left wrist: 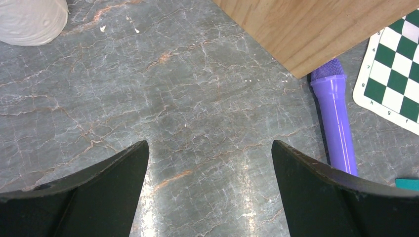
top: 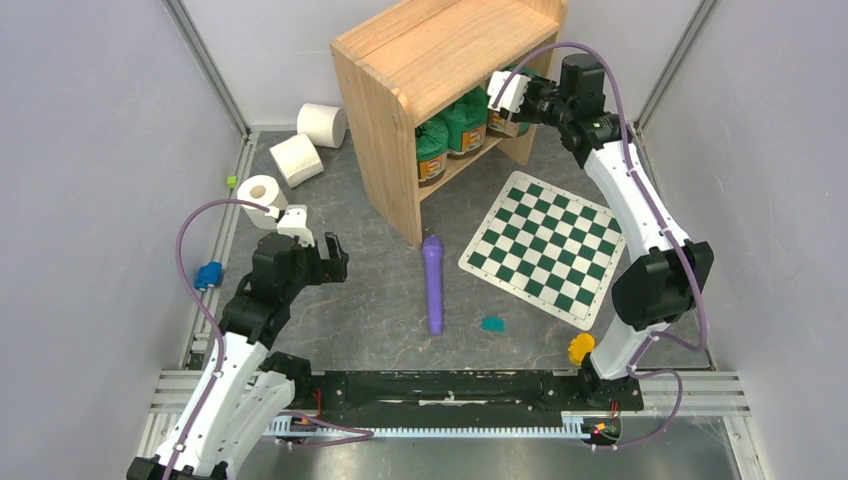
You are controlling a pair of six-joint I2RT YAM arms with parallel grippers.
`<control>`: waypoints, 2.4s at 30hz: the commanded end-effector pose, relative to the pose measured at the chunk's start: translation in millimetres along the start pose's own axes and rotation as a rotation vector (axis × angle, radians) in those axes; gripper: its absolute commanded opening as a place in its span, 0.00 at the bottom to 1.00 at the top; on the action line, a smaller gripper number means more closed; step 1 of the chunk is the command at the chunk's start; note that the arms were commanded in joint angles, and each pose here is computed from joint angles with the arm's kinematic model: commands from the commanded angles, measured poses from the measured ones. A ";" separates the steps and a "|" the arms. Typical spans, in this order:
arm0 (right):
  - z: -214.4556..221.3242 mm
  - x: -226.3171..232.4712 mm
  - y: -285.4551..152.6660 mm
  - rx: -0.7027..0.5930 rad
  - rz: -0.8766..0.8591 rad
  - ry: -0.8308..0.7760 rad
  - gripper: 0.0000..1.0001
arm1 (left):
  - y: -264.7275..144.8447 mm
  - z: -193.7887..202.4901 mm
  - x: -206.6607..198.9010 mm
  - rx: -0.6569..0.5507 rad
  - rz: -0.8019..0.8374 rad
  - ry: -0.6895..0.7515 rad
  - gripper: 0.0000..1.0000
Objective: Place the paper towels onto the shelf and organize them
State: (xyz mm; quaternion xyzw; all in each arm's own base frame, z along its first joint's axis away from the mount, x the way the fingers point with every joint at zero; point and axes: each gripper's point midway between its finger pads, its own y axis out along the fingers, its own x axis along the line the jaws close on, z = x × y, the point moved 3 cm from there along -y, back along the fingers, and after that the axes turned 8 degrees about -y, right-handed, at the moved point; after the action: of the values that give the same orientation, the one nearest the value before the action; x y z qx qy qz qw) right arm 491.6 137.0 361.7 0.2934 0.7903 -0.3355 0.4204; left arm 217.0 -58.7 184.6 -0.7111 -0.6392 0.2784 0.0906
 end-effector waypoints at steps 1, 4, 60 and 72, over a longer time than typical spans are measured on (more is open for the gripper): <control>12.1 -14.8 6.1 0.048 0.097 0.000 0.44 | -0.9 -10.0 -5.3 -0.045 0.037 0.038 1.00; 19.2 -23.4 4.8 0.094 0.157 0.021 0.46 | -0.9 -10.1 -5.0 -0.046 0.035 0.038 1.00; 93.7 -40.8 -0.8 -0.192 0.529 0.595 0.98 | 1.1 -8.1 -6.3 -0.040 0.047 0.043 1.00; 100.3 -44.7 30.2 -0.268 0.471 0.605 0.98 | 1.7 -5.8 -10.0 -0.027 0.074 0.047 1.00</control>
State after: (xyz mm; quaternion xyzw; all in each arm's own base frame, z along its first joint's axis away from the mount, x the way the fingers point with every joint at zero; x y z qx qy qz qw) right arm 580.1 60.3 323.6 0.5124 0.8220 -0.0524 0.2429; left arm 216.0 -62.6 184.0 -0.7197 -0.6285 0.2813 0.0888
